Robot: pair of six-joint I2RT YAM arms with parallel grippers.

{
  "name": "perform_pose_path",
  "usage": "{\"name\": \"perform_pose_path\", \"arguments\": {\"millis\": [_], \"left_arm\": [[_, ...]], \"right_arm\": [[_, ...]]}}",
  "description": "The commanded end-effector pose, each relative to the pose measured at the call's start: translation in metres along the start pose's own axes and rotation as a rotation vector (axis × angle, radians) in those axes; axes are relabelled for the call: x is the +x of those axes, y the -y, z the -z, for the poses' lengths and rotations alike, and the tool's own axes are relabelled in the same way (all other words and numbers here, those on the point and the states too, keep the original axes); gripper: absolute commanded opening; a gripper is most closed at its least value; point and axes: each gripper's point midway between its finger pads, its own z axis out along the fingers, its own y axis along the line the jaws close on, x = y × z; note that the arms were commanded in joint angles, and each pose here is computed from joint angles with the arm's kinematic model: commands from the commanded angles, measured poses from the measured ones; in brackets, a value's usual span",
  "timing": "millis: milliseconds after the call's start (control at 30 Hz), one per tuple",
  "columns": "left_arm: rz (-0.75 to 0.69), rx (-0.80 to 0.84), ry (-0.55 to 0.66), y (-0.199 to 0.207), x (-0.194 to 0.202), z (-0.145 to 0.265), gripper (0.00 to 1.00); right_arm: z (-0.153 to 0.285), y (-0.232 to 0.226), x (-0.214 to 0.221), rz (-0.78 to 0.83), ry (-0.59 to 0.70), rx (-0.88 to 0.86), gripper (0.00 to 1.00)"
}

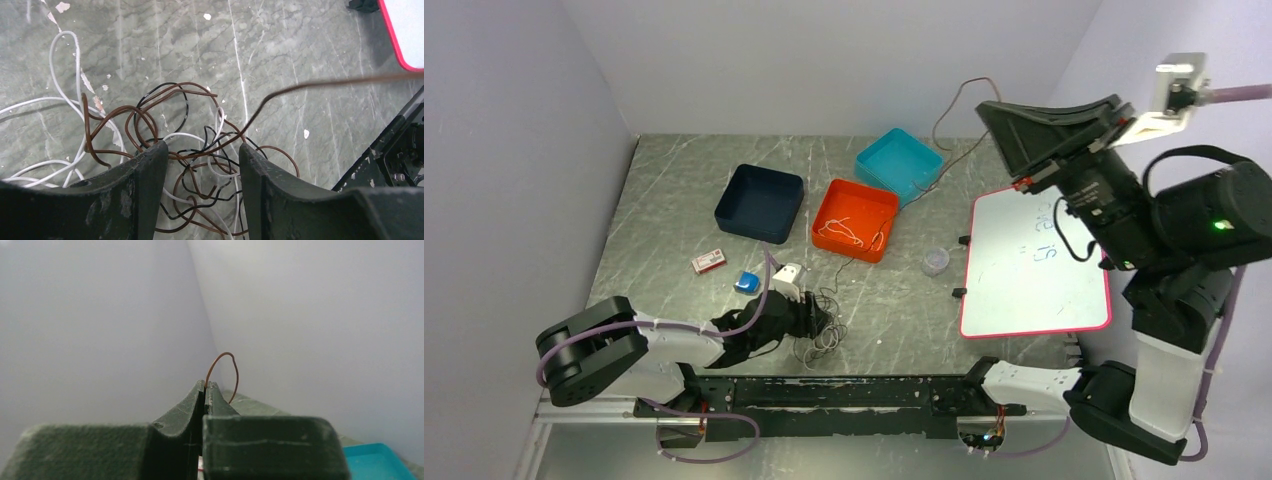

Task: Untangle the cables

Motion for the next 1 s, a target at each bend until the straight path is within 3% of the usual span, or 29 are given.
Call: {"name": "perform_pose_path", "arguments": {"millis": [0, 600, 967], "left_arm": [[0.011, -0.049, 0.002, -0.012, 0.003, 0.002, 0.6], [0.036, -0.08, -0.012, -0.022, 0.013, 0.004, 0.63], [0.041, -0.084, -0.024, -0.023, 0.016, 0.006, 0.77]], "right_arm": [[0.022, 0.02, -0.027, 0.085, 0.052, 0.107, 0.0], [0.094, 0.067, -0.111, 0.201, 0.298, 0.4, 0.0], [0.11, 0.077, -0.139, 0.248, 0.368, 0.463, 0.0]]}}
